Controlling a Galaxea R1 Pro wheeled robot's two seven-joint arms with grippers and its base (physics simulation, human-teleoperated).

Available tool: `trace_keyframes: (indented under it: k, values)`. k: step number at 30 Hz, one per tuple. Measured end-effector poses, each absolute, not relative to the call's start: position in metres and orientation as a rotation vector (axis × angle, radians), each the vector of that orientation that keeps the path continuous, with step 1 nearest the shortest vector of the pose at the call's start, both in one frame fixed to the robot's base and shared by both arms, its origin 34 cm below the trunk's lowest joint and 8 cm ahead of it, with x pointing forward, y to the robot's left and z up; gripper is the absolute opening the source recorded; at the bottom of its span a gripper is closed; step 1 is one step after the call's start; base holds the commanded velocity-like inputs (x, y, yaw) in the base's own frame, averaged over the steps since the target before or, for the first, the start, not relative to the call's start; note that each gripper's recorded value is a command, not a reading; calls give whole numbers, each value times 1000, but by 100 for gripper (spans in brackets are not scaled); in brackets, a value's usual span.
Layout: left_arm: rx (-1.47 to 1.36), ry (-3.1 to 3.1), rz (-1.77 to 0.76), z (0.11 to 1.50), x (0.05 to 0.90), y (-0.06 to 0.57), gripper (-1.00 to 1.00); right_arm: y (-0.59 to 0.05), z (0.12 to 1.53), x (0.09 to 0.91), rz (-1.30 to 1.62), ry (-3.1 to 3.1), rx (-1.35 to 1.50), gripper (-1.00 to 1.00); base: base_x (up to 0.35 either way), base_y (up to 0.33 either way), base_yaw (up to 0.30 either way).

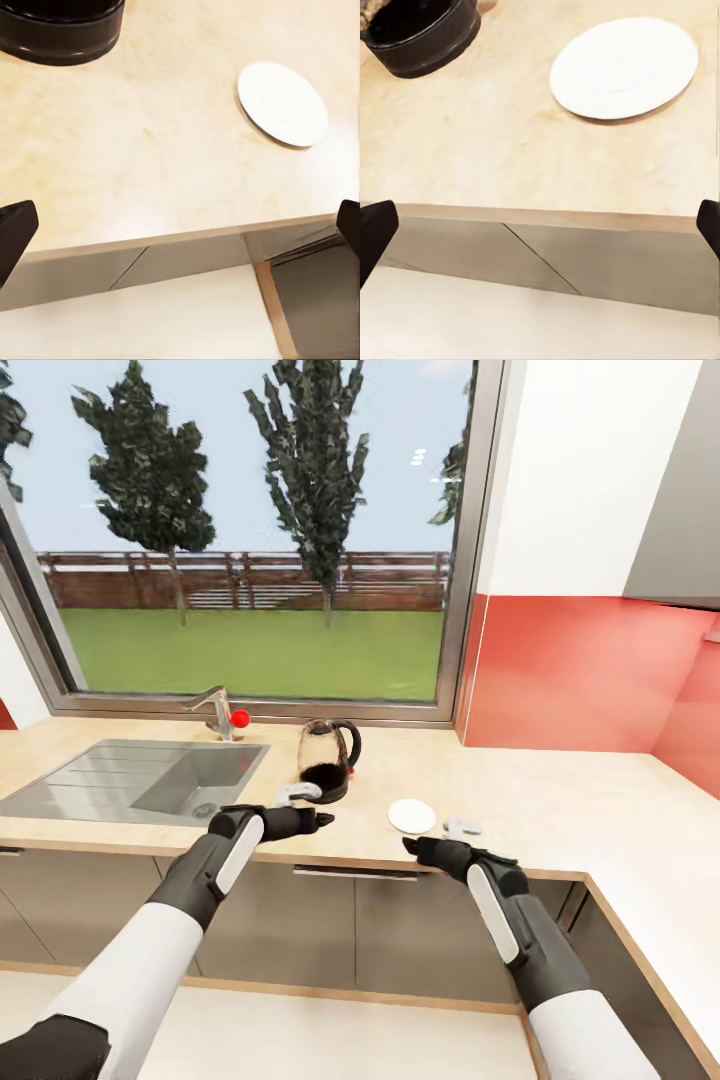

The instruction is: Set up a coffee station on the kitchen countertop: keep the coffee maker on the countertop, move the bottle of coffee from the kitchen shelf to the counter next to the coffee maker, place a paper coffee filter on top of the coffee maker, put the saucer next to the coffee maker with the coffee cup on the saucer, and place the electric kettle next to the coffee maker.

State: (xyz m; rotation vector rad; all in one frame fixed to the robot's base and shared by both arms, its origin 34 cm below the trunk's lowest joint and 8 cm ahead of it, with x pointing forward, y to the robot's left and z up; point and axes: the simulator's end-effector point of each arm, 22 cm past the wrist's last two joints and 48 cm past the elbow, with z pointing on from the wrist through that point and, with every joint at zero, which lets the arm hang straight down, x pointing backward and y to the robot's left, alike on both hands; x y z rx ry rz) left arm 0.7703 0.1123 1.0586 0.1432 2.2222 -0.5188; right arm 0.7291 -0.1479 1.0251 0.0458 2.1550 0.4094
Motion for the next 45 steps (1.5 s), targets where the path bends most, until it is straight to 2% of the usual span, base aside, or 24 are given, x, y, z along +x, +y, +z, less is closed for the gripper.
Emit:
trace_keyframes:
  k: [9,28,33,45]
  values:
    - [150,2236,-526,1056,766,110,100,-166,1027,731,401,2166,30,100,22,0,0]
    - [149,2242,-533,1051,764,109,100,-170,1022,729,402,2176,15,100,292,-126,0]
    - [149,2249,-534,1047,762,109,100,-163,1024,718,579,2157,-113,100,278,-163,0]
    - [148,2259,-547,1041,756,104,100,-155,981,700,666,2252,-109,100,97,-31,0]
